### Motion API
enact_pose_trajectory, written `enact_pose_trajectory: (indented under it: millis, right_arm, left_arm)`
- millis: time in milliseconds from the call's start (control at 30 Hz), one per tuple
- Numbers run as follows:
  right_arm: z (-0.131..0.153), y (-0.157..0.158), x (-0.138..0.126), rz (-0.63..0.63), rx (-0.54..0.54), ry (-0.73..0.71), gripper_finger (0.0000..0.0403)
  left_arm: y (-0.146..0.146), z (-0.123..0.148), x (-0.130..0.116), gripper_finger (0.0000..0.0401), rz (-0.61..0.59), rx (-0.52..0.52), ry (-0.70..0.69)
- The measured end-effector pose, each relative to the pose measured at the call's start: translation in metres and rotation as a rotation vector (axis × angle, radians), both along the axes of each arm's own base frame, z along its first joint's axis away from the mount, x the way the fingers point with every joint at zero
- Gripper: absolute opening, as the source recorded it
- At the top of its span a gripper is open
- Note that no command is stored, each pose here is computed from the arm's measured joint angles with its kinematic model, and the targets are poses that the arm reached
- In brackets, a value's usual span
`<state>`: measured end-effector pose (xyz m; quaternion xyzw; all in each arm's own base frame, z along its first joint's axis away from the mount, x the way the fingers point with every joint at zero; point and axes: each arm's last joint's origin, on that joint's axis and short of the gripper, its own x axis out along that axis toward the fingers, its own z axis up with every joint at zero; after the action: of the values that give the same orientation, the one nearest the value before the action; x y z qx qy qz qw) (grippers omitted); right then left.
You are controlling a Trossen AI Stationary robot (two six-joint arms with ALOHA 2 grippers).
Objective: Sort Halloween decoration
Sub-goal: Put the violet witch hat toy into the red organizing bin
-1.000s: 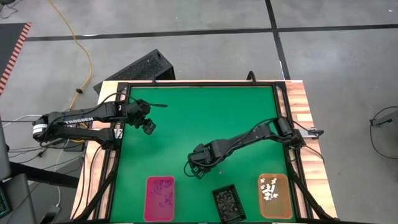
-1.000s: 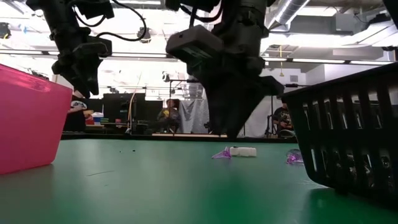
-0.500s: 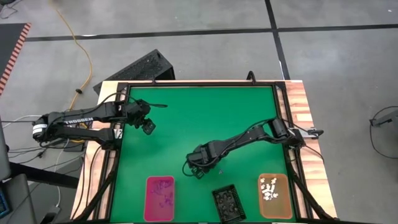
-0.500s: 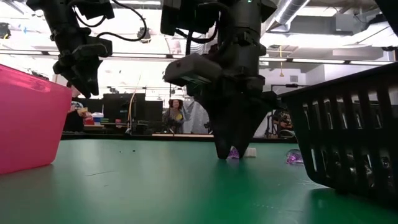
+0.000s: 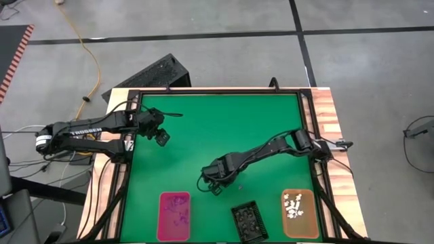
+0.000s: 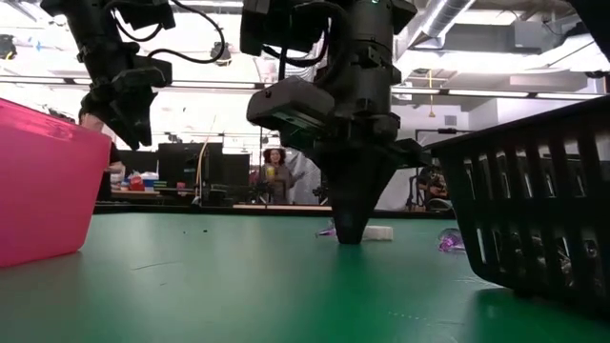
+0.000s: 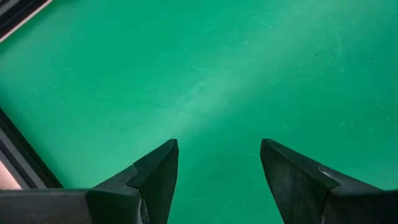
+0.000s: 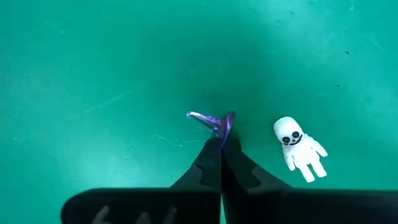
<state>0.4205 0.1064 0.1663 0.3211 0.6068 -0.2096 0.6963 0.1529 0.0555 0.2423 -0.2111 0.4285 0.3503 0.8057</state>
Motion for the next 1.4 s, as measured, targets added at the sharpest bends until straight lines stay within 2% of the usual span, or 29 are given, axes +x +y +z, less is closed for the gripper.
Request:
enact_pose_trajectory:
  millis: [167,433,600,767,867,1000,1233,1400]
  right_arm:
    - [0.028,0.004,0.018,0.092,-0.026,-0.141,0.0014]
    - [0.080,0.018,0.046,0.303,-0.089,-0.512,0.0014]
    - [0.091,0.027,0.059,0.464,-0.130,-0.727,0.0014]
    - [0.095,0.033,0.067,0.624,-0.148,-0.861,0.0014]
    - [0.093,0.037,0.067,0.695,-0.159,-0.876,0.0018]
    - [0.085,0.038,0.070,0.700,-0.148,-0.873,0.0032]
    - [0.062,0.049,0.080,0.767,-0.012,-0.920,0.0031]
    - [0.061,0.049,0.079,0.761,0.008,-0.897,0.0080]
  left_arm:
    - [0.000,0.000,0.000,0.0219,0.005,0.006,0.003]
    - [0.000,0.000,0.000,0.0219,0.015,0.010,0.002]
    - [0.000,0.000,0.000,0.0219,0.018,0.009,0.001]
    - [0.000,0.000,0.000,0.0219,0.033,0.005,-0.005]
    - [0.001,0.000,0.000,0.0219,0.041,0.005,-0.007]
    - [0.001,0.000,0.000,0.0219,0.055,0.000,-0.014]
    - [0.001,0.000,0.000,0.0219,0.066,-0.005,-0.018]
    - [0.001,0.000,0.000,0.0219,0.066,-0.005,-0.018]
